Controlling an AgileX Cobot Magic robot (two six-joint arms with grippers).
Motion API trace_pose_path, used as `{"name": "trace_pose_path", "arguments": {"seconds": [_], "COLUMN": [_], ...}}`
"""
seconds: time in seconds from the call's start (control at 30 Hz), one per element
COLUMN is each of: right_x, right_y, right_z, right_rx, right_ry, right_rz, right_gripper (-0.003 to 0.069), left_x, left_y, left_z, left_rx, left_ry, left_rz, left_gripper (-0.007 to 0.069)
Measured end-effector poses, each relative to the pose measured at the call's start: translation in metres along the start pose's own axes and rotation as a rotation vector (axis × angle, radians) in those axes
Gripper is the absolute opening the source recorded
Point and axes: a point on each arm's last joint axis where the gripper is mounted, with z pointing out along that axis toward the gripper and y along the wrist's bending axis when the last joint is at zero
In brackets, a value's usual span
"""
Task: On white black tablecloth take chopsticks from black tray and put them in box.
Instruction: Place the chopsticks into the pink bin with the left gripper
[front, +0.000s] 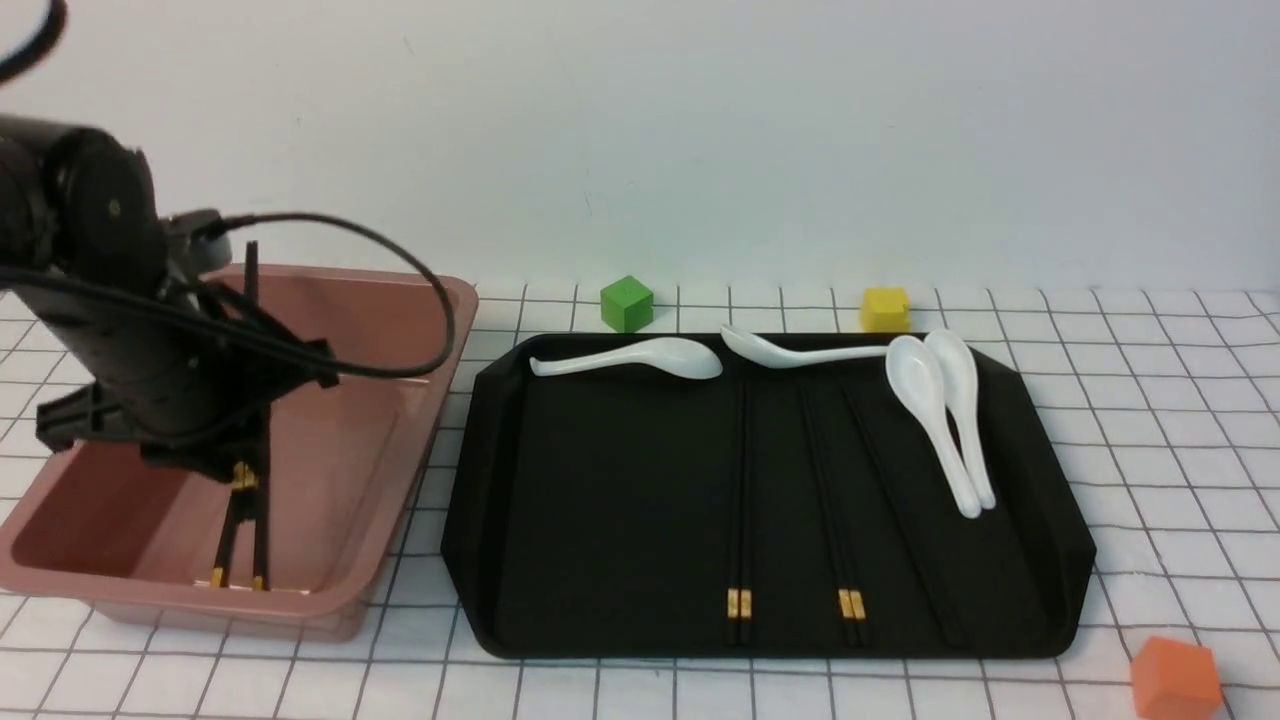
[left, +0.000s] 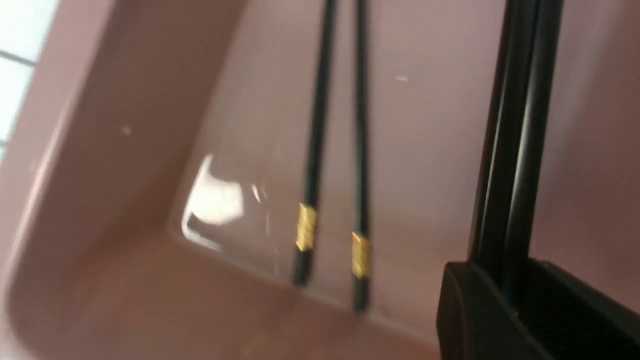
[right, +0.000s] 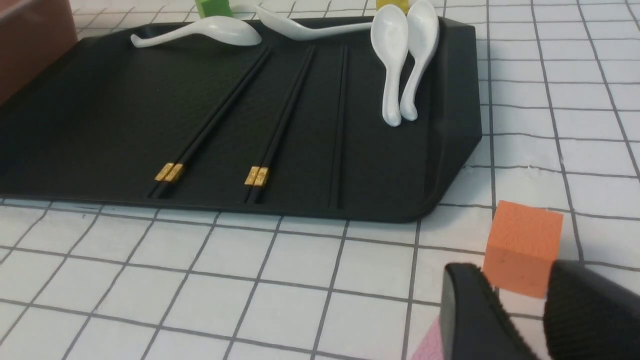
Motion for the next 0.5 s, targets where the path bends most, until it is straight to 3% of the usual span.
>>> {"name": "trace_pose_path", "arguments": {"seconds": [0.13, 0.27, 0.4, 0.5], "right_x": [0.0, 0.0, 0.0, 0.0], "right_y": [0.0, 0.0, 0.0, 0.0], "right_z": [0.0, 0.0, 0.0, 0.0], "right_rx": [0.0, 0.0, 0.0, 0.0], "right_ry": [0.0, 0.0, 0.0, 0.0], "right_rz": [0.0, 0.0, 0.0, 0.0], "right_gripper": [0.024, 0.024, 0.024, 0.024], "left_x": [0.001, 0.005, 0.006, 0.001], "left_y": [0.0, 0.0, 0.002, 0.002], "left_z": [0.032, 0.052, 0.045, 0.019], "left_rx": [-0.033, -0.059, -0.078, -0.074], "left_ry": [0.043, 0.092, 0.115, 0.105], "left_rz": [0.011, -0.03, -0.015, 0.044], "left_gripper": [0.0125, 0.0181, 0.0244, 0.0216]}}
